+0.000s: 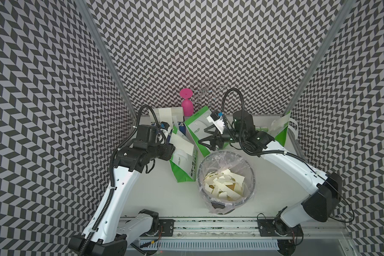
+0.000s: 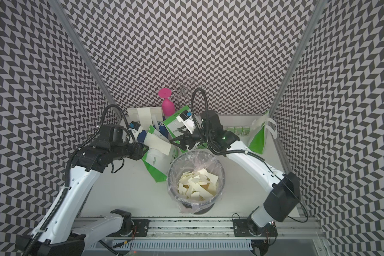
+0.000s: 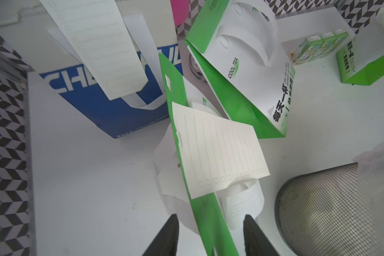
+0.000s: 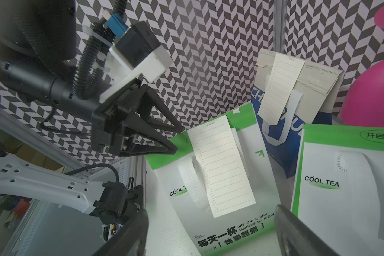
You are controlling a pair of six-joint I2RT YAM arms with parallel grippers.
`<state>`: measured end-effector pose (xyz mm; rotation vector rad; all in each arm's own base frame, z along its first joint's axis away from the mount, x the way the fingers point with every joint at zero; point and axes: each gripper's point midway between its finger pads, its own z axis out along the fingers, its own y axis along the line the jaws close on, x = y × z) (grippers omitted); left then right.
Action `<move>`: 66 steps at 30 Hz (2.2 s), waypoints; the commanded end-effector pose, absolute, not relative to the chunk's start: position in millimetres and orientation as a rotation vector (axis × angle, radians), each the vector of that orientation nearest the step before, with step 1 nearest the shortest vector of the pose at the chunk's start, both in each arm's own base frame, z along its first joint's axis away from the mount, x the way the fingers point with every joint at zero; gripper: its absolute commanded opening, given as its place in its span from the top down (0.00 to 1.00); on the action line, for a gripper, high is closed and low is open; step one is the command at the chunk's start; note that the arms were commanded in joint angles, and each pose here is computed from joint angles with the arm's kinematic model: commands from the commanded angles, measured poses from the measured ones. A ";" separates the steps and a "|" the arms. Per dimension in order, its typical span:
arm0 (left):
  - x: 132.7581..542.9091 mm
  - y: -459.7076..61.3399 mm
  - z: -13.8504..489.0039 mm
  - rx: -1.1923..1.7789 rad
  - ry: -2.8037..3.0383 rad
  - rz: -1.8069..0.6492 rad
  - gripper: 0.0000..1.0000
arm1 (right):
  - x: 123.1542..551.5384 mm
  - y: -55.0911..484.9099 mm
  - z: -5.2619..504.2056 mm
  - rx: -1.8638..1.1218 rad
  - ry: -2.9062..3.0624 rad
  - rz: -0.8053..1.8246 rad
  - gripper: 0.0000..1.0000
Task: Shred takeout receipts and throw away
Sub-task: Tear off the takeout receipt from the takeout bag.
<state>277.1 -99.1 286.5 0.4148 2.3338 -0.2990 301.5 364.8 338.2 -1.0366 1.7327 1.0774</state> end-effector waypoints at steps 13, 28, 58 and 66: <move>271.6 -117.1 286.4 0.491 2.320 -0.434 1.00 | 312.7 386.4 341.6 -1.105 1.628 1.096 0.13; 277.9 -137.7 297.1 0.593 2.266 -0.497 1.00 | 321.1 421.6 305.9 -1.219 1.631 1.187 0.19; 280.1 -135.8 296.9 0.609 2.263 -0.460 1.00 | 321.4 429.6 311.9 -1.261 1.585 1.125 0.27; 279.8 -137.9 293.8 0.619 2.268 -0.466 1.00 | 316.2 434.2 305.9 -1.284 1.585 1.172 0.30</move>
